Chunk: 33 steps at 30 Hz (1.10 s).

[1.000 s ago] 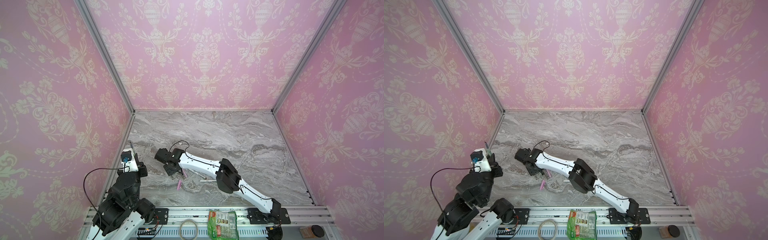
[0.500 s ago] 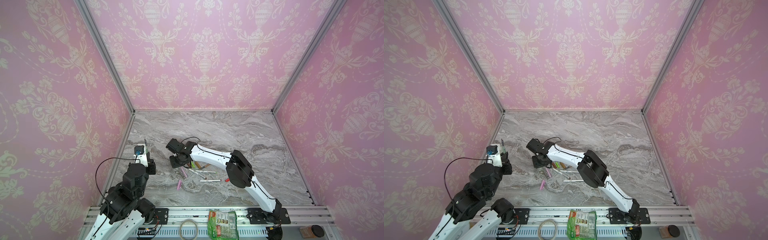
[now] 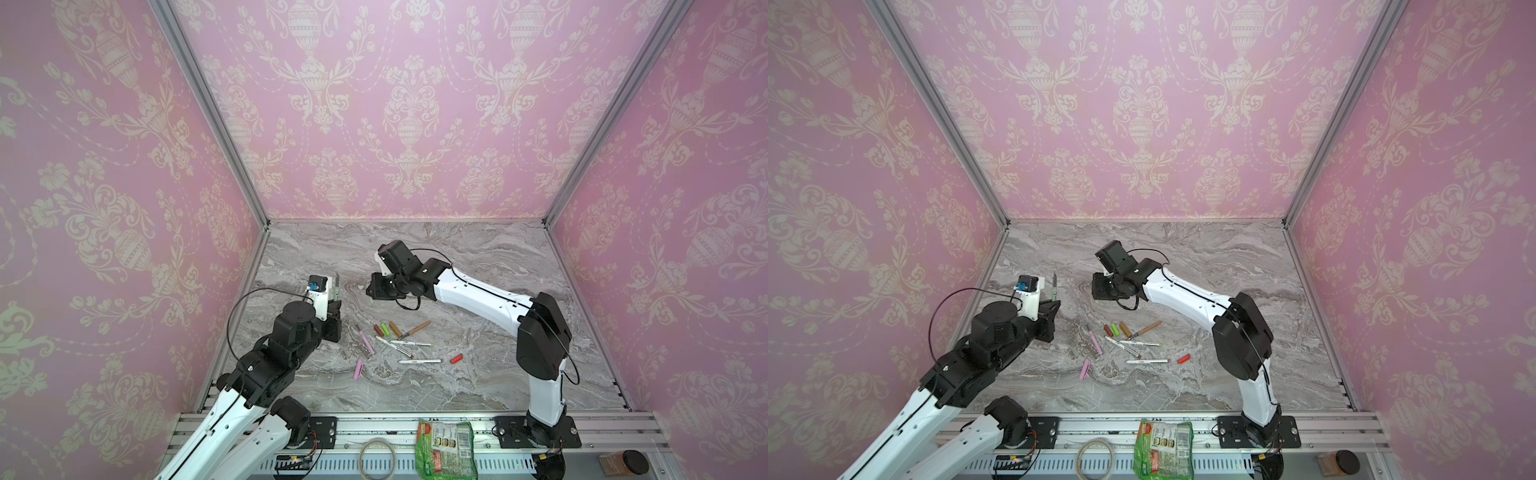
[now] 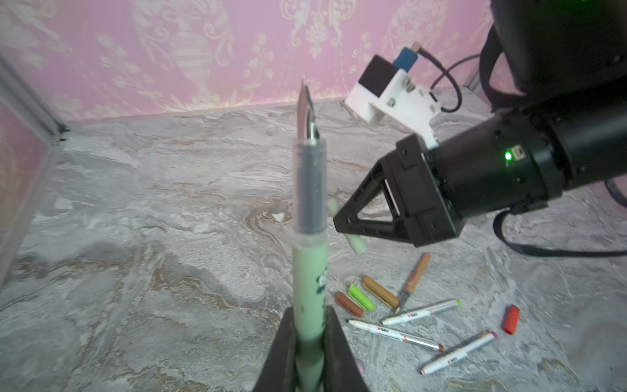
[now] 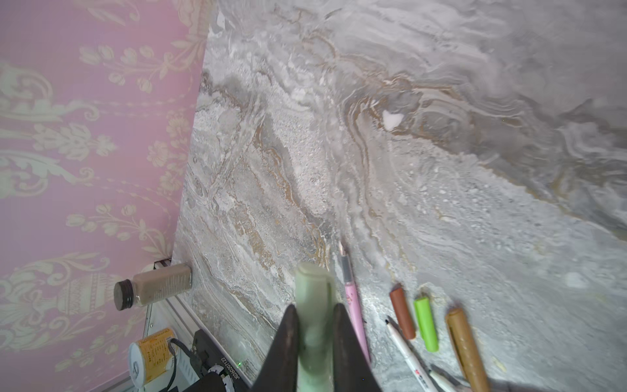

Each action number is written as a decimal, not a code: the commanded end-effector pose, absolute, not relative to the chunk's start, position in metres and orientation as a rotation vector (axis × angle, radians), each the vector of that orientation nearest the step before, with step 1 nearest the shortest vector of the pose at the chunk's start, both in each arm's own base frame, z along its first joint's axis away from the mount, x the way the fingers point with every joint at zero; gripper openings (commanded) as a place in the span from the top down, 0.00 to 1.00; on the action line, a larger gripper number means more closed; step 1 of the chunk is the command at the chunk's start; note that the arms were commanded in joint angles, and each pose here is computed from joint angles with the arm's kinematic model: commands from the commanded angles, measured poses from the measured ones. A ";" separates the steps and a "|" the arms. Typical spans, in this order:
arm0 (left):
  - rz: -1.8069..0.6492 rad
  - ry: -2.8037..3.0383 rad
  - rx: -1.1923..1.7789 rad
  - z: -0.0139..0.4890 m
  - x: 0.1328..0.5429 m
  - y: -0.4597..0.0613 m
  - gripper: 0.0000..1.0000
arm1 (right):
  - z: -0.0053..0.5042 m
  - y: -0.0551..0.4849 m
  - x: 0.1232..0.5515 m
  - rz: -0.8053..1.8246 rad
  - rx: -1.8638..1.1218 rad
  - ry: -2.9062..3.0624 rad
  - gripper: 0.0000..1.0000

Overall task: Insert pens into pen caps
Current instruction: Pick up the pen cap from the middle-left of the table, then put on the pen cap to the pen.

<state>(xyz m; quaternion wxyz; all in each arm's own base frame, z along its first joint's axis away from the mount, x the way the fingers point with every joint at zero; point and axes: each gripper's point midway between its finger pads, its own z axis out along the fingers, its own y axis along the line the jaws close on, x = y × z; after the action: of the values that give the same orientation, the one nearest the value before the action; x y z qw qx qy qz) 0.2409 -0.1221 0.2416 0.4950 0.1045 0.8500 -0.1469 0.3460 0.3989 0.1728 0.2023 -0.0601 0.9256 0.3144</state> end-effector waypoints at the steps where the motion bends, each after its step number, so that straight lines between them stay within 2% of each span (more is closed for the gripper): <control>1: -0.666 2.077 0.365 0.247 0.240 -0.174 1.00 | 0.181 0.368 0.356 0.889 -0.058 2.540 0.91; 10: -1.041 2.203 0.382 0.210 0.256 -0.239 1.00 | 0.205 0.281 0.366 0.853 0.144 2.421 0.91; 15: -1.152 2.243 0.327 0.193 0.268 -0.258 1.00 | 0.225 0.257 0.366 0.891 0.224 2.314 0.91; 21: -1.205 2.266 0.305 0.185 0.274 -0.271 1.00 | 0.235 0.247 0.370 0.905 0.250 2.251 0.91; 33: -1.274 2.303 0.358 0.180 0.269 -0.286 1.00 | 0.252 0.265 0.393 0.947 0.162 2.182 0.91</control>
<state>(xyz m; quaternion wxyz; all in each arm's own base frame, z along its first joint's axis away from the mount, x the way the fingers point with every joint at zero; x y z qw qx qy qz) 0.2696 -0.2760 0.1620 0.2388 0.1172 0.8568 -0.4418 0.3820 0.2591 0.2349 0.3467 0.0797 0.8638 0.3568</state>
